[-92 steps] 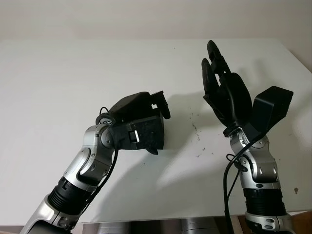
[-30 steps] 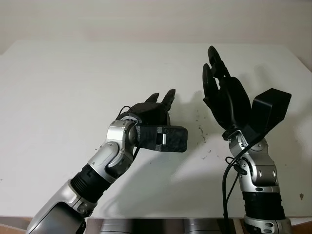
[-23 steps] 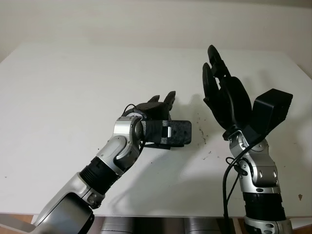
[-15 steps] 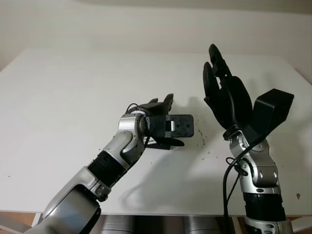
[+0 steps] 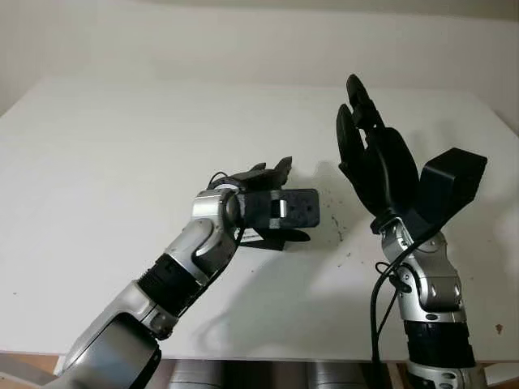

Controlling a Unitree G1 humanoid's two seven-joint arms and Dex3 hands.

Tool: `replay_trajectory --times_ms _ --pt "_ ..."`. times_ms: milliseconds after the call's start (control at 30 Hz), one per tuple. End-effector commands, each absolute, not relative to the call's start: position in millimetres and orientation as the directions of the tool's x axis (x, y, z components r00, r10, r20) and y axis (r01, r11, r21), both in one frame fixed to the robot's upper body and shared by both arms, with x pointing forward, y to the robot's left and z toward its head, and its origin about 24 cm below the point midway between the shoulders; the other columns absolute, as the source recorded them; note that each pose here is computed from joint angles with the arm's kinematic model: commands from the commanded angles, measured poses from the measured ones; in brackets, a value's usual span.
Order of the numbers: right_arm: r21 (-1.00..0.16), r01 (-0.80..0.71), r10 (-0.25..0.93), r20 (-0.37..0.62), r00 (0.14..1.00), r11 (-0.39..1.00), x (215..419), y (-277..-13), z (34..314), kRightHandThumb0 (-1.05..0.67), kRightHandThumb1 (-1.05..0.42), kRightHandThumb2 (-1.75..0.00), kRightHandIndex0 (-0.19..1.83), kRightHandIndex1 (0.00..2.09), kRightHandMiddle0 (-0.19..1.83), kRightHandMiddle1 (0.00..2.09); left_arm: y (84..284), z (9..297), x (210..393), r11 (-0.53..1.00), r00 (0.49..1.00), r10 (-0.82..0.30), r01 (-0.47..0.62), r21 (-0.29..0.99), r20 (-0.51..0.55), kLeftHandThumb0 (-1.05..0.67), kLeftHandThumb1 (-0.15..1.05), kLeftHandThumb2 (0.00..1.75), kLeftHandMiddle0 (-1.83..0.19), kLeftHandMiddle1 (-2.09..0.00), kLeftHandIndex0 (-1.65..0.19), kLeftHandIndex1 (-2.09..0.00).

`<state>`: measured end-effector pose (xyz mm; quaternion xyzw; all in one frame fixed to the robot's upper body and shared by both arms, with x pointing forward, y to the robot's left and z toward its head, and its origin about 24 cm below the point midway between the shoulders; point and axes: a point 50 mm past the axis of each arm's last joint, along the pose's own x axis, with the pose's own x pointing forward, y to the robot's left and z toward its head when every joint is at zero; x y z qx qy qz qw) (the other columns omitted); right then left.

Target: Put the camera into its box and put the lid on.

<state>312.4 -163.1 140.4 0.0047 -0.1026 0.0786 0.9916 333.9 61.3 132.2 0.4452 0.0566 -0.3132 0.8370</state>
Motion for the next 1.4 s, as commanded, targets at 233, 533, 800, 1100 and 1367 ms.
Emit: replay_trajectory --times_ms 233,533,800,1100,1367 --pt "-0.030 -0.150 0.153 0.222 0.963 0.988 312 -163 146 -0.69 -1.05 -0.53 -0.12 0.06 -0.08 0.06 84.0 161 312.0 0.594 0.764 -0.632 0.584 0.553 -0.127 -0.78 1.05 0.50 0.13 -0.05 0.18 -0.01" --pt "-0.026 -0.155 0.157 0.220 0.963 0.988 314 -163 145 -0.68 -1.05 -0.55 -0.12 0.06 -0.08 0.06 122.7 187 309.0 0.652 0.774 -0.631 0.566 0.505 -0.053 -0.81 1.05 0.45 0.14 -0.05 0.18 -0.02" --pt "-0.037 -0.161 0.165 0.222 0.961 0.986 313 -166 144 -0.69 -1.05 -0.55 -0.13 0.06 -0.08 0.06 153.3 199 316.2 0.755 0.863 -0.498 0.383 0.532 0.084 -0.76 1.05 0.36 0.06 -0.09 0.07 -0.08" --pt "-0.037 -0.163 0.168 0.219 0.961 0.986 313 -165 145 -0.68 -1.05 -0.55 -0.12 0.06 -0.08 0.06 187.9 192 322.4 0.736 0.932 -0.360 0.253 0.628 0.047 -0.78 1.05 0.18 -0.13 -0.08 -0.07 -0.11" --pt "-0.041 -0.165 0.170 0.219 0.961 0.986 312 -167 144 -0.68 -1.05 -0.55 -0.12 0.06 -0.08 0.06 214.4 194 307.2 0.579 0.899 -0.437 0.312 0.753 -0.037 -0.84 1.02 0.08 -0.07 -0.04 -0.01 -0.05"
